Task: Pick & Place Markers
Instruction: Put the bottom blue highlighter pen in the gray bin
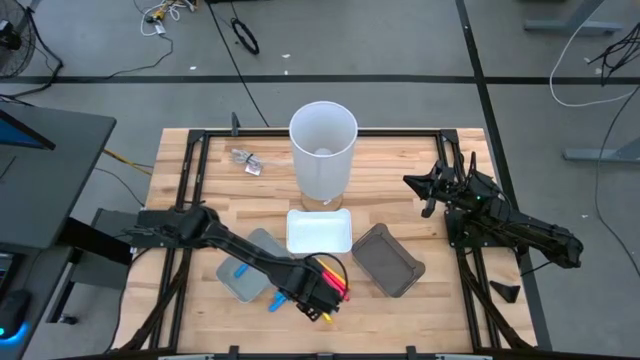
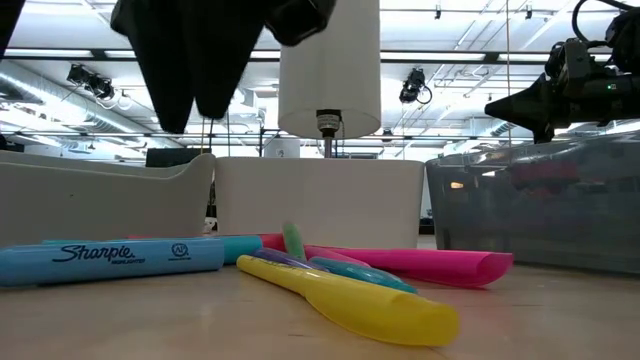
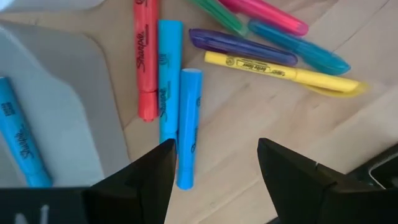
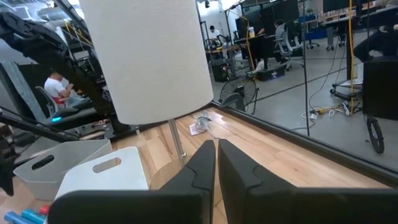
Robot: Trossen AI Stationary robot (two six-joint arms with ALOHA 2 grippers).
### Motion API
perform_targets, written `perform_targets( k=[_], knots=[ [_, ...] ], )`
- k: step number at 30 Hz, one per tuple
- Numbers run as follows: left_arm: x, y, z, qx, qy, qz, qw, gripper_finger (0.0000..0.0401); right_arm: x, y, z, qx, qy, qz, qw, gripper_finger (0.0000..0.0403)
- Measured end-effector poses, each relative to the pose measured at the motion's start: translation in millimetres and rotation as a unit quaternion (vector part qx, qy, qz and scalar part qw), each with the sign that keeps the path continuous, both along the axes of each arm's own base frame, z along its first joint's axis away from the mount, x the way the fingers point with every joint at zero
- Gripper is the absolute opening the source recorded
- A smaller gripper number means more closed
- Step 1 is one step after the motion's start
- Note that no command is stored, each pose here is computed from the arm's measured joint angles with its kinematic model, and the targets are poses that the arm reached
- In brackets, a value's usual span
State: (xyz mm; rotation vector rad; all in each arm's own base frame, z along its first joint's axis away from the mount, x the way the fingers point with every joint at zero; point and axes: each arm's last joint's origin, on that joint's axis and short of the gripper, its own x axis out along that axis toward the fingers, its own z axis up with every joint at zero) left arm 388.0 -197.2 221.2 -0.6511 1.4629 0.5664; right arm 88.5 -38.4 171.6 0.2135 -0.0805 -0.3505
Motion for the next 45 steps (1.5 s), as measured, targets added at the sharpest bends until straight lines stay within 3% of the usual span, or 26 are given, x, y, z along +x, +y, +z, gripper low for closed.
perform_targets(
  k=[27, 45],
  knots=[
    [11.2, -16.5, -60.1, 0.037, 0.022, -0.014, 0.999, 0.0233, 0.0, 0.0, 0.2, 0.000, -0.001, 0.000, 1.000, 0.0024],
    [13.1, -21.9, -70.8, 0.042, 0.014, -0.023, 0.999, 0.0233, 0.0, 0.0, 0.2, 0.000, -0.001, 0.000, 1.000, 0.0024]
  ],
)
